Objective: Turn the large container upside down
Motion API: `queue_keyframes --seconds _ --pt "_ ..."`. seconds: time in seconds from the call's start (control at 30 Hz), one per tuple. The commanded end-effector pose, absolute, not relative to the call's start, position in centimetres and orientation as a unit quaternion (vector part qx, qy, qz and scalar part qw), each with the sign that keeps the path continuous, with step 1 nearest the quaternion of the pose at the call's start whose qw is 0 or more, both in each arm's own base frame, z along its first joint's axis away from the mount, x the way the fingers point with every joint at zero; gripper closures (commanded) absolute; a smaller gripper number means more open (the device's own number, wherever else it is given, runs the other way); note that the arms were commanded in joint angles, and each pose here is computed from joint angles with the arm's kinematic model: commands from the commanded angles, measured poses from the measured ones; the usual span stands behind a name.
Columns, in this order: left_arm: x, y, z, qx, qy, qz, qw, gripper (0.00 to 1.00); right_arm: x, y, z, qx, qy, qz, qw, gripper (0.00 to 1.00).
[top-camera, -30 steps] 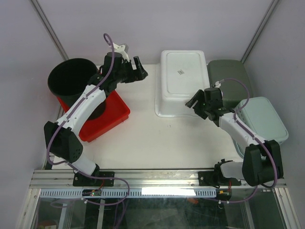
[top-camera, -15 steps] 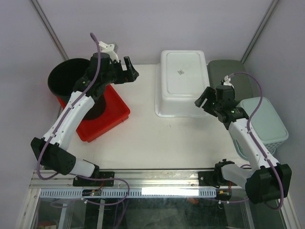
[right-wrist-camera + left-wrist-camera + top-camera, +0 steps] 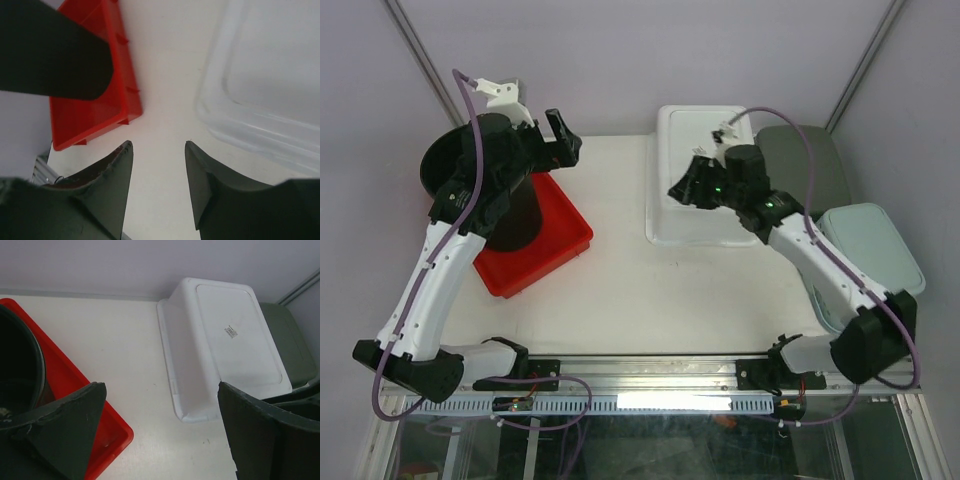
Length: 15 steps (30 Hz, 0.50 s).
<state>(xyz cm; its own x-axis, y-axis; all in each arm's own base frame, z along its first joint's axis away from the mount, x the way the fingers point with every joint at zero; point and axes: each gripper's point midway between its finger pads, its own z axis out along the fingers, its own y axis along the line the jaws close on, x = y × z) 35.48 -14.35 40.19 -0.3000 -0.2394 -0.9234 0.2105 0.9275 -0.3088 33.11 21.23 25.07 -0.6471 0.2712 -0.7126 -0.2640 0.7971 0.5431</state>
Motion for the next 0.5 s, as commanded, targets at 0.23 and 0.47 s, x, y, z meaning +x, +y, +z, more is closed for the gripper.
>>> queue_keyframes --seconds 0.23,0.47 --pt "31.4 -12.4 38.9 -0.057 0.791 -0.200 0.575 0.01 36.9 29.7 18.8 -0.058 0.902 0.225 0.363 0.51" --pt "31.6 -12.3 38.8 -0.056 0.793 -0.192 0.576 0.01 38.2 27.3 17.3 -0.044 0.917 0.147 0.368 0.51"
